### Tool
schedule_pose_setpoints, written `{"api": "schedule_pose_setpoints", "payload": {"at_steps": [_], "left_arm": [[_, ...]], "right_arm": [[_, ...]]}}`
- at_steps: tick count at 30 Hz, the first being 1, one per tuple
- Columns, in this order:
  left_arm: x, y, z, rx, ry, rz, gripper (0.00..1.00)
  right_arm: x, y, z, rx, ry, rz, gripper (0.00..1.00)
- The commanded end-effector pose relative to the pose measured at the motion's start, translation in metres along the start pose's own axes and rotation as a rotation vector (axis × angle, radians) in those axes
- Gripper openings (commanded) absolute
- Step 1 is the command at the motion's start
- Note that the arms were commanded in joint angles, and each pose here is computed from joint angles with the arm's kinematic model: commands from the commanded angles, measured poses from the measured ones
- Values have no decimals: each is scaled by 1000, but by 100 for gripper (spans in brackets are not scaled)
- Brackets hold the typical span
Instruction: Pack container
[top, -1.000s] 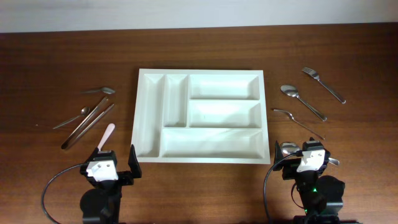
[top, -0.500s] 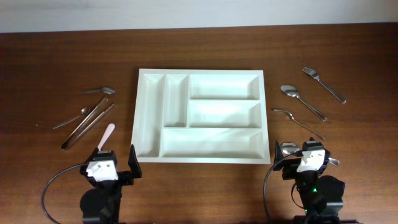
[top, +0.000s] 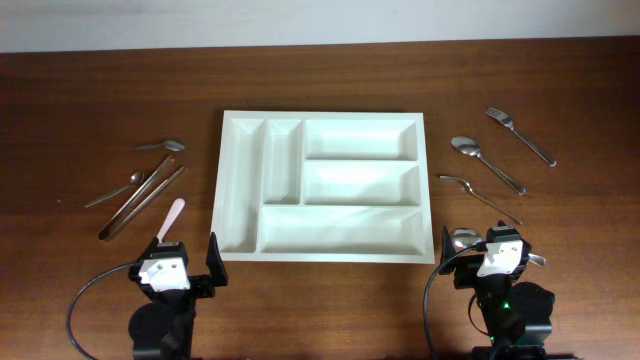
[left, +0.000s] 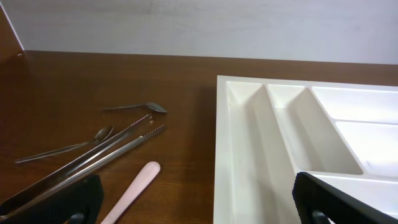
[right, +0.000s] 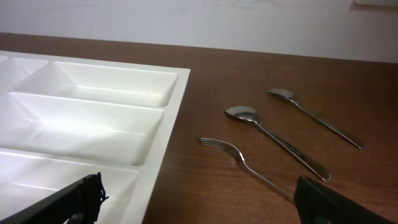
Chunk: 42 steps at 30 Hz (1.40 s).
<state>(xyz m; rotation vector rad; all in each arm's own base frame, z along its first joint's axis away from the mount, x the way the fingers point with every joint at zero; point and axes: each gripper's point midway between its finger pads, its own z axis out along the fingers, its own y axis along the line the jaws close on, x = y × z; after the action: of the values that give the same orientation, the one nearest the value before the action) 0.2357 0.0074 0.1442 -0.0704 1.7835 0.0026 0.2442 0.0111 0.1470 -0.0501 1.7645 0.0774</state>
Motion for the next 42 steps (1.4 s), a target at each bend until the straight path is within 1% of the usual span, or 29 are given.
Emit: {"api": "schedule_pose_setpoints", "payload": {"at_steps": [1,9,12,23,27,32,36,42], "left_arm": [[1,-3,-1,16,3,14,99],[1,-3,-1,15,3,14,99],[0,2,-1,-12,-1,14,99],[-3,-1,-1,5,-13,13,99],[-29,-7,-3,36,-121,4,99],[-68,-8,-12,52,-262,-74,99],[-84,-6,-19,38,-272,-85,99],[-108,-2,-23,3,-208,-86,99]], "right_arm": [[1,4,0,-17,-4,-4,99],[1,4,0,-17,-4,-4,99],[1,4,0,-17,-4,-4,99],[1,4,0,-17,-4,-4,99],[1,4,0,-17,-4,-4,99],[1,4,0,-17,-4,-4,99],[1,4,0,-17,-4,-4,99],[1,4,0,-17,-4,-4,99]]}}
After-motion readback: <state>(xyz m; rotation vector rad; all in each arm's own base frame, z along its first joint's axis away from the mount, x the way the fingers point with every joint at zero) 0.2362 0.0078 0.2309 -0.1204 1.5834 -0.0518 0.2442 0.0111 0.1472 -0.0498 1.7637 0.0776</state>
